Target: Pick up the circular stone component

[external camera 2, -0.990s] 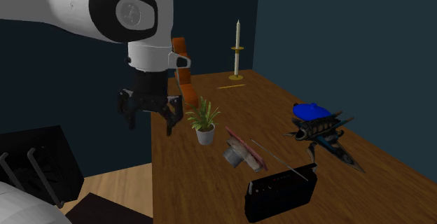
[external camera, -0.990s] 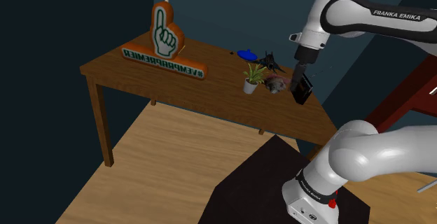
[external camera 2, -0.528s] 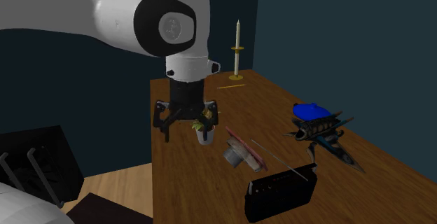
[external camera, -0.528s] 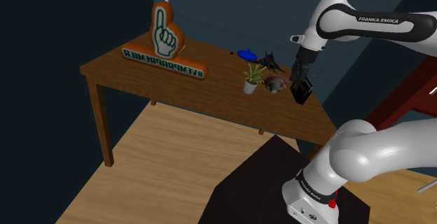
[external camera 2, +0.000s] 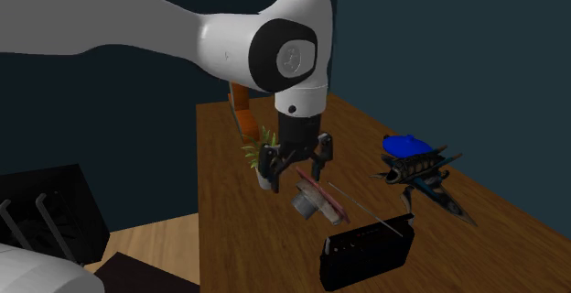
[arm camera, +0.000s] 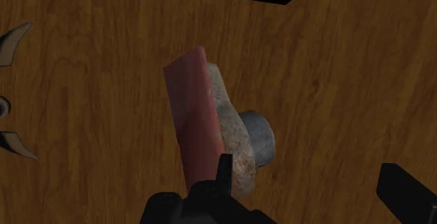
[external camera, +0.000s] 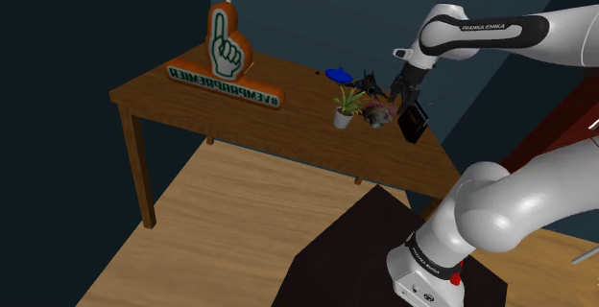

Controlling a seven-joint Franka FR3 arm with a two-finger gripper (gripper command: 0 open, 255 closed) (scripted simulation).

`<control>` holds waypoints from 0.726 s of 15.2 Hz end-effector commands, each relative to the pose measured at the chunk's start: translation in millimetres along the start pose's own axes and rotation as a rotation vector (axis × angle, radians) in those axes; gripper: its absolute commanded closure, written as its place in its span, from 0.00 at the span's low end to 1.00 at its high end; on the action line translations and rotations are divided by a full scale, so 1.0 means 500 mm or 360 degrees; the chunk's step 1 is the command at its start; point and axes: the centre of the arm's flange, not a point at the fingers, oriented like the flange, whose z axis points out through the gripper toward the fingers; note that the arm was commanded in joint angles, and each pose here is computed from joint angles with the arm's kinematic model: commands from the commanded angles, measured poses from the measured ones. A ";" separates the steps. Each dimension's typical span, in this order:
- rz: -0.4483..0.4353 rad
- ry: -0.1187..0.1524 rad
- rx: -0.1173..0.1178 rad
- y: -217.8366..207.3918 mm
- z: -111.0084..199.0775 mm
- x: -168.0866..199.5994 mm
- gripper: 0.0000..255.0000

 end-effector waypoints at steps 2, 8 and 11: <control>-0.0171 0.0018 -0.0043 0.070 0.006 -0.013 0.00; -0.0223 0.0025 -0.0056 0.095 0.062 -0.014 0.00; -0.0223 0.0025 -0.0056 0.095 0.089 -0.014 0.00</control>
